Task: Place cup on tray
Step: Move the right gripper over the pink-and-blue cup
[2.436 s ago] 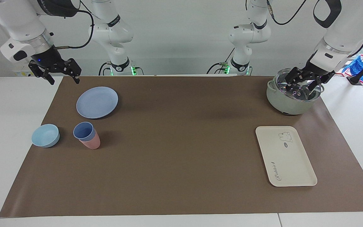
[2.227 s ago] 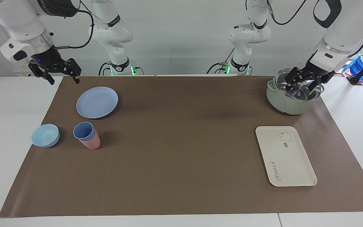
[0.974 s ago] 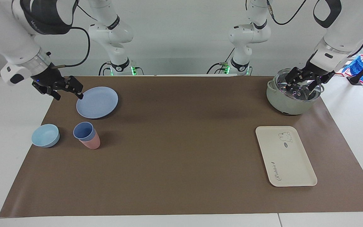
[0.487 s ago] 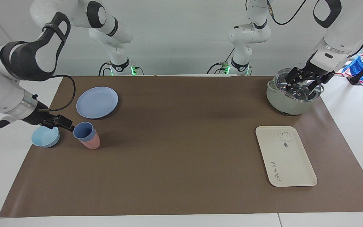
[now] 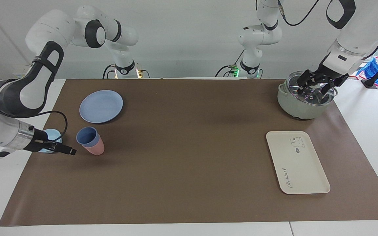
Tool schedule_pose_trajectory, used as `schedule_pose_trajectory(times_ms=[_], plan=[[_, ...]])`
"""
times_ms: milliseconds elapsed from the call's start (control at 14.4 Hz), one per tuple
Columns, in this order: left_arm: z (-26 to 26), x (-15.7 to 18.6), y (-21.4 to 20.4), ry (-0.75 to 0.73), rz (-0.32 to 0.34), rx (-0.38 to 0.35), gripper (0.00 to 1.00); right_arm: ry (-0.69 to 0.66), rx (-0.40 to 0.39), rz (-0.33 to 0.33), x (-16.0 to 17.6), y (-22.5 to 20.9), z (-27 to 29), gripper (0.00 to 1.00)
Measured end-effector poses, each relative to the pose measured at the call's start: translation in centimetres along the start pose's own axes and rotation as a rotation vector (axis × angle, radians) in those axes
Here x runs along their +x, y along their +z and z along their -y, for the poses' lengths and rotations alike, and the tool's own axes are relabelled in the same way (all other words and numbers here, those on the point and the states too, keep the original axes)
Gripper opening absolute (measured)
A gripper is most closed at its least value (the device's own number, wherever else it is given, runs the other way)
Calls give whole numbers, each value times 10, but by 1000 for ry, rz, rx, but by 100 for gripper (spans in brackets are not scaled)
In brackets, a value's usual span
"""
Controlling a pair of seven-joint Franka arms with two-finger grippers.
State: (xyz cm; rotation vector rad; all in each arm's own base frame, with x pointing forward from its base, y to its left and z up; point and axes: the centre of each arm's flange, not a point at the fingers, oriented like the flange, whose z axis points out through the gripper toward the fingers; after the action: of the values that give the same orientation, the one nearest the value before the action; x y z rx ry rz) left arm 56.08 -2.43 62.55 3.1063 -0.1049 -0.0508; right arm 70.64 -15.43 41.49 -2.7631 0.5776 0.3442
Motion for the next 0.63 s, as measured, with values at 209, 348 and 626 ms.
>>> schedule_pose_trajectory(times_ms=[209,348,626], plan=[[0,0,0,0,0,0,100,143,30,32,5,13,-11,100],[0,0,0,0,0,0,100,218,55,73,7,30,-17,100],[0,0,0,0,0,0,100,301,49,137,12,79,-42,100]])
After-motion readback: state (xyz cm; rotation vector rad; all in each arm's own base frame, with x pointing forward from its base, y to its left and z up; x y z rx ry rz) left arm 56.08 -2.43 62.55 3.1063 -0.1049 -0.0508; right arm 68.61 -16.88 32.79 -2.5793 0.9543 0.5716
